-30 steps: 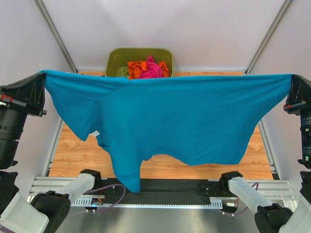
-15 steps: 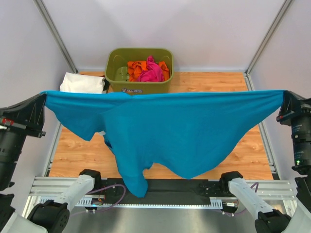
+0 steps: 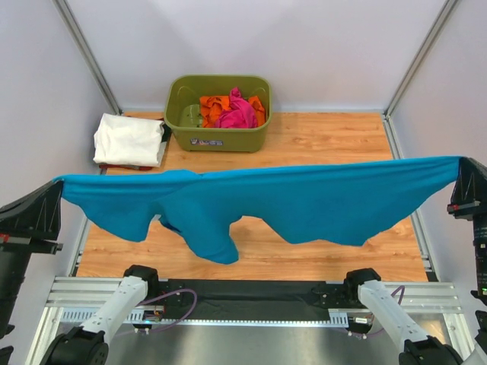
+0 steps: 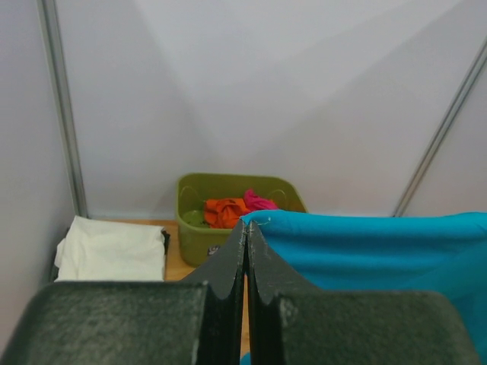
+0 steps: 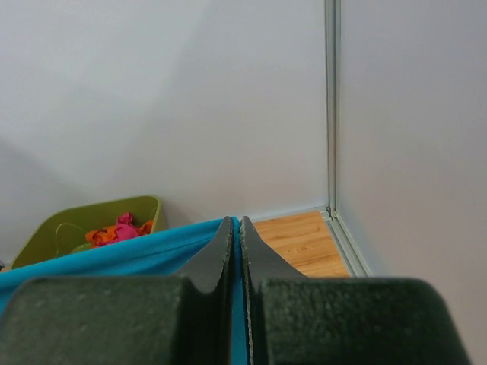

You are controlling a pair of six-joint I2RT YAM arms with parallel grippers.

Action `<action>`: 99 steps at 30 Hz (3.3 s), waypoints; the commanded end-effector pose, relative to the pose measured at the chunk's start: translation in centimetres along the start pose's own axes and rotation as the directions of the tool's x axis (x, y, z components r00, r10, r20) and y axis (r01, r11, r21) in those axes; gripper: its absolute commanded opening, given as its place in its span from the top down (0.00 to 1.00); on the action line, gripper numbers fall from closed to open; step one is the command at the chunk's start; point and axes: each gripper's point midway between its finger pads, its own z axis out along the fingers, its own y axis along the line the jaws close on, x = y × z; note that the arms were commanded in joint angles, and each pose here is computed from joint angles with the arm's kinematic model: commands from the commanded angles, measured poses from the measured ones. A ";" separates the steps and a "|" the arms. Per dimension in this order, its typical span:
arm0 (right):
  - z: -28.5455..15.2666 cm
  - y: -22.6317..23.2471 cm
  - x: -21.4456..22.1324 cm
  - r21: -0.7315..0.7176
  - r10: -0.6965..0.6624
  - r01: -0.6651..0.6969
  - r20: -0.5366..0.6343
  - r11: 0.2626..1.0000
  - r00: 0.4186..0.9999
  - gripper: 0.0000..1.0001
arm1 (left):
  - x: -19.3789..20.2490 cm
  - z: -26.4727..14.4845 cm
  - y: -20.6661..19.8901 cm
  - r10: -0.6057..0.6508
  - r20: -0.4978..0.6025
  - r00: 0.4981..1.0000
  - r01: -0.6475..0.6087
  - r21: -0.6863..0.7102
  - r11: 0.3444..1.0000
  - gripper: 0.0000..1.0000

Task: Fold and stack the t-shirts
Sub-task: Flatten the tshirt out, then fold the tshirt

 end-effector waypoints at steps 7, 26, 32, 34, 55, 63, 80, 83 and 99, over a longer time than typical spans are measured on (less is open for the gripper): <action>-3.8 -2.4 -2.3 0.066 -0.029 0.023 0.093 0.998 0.995 1.00 | -2.2 -3.4 1.4 0.011 0.102 0.995 -0.002 -0.084 0.996 1.00; 3.3 -4.4 17.1 0.197 -0.155 0.231 -0.341 0.953 0.927 1.00 | 13.8 11.5 2.8 -0.028 -0.296 0.955 0.001 -0.093 0.996 1.00; 7.6 -3.3 25.3 0.179 -0.135 0.222 -0.404 0.959 0.905 1.00 | 22.0 16.8 2.7 -0.037 -0.388 0.921 0.027 -0.030 0.999 1.00; 9.0 -3.1 27.8 0.205 -0.091 0.188 -0.406 0.961 0.909 1.00 | 25.5 18.2 3.1 -0.041 -0.447 0.894 0.030 -0.032 0.999 1.00; 21.9 -4.4 47.3 0.340 0.037 0.181 -0.546 0.923 0.837 1.00 | 40.2 32.0 2.3 0.117 -0.545 0.830 -0.038 0.155 0.987 1.00; 25.5 -4.0 49.3 0.284 0.006 0.188 -0.566 0.940 0.825 1.00 | 41.2 35.2 2.4 0.131 -0.528 0.839 -0.052 0.161 0.986 1.00; 26.9 -5.4 50.1 0.220 0.047 0.107 -0.598 0.970 0.800 1.00 | 40.3 35.0 0.5 0.176 -0.481 0.859 -0.039 0.282 0.959 1.00; 26.0 -5.0 49.8 0.192 0.039 0.098 -0.605 0.977 0.795 1.00 | 40.6 33.5 -0.1 0.173 -0.484 0.858 -0.018 0.308 0.951 1.00; 21.7 -5.6 50.0 0.175 0.009 0.151 -0.678 0.973 0.735 1.00 | 40.7 26.8 -0.7 0.191 -0.508 0.840 0.006 0.361 0.933 1.00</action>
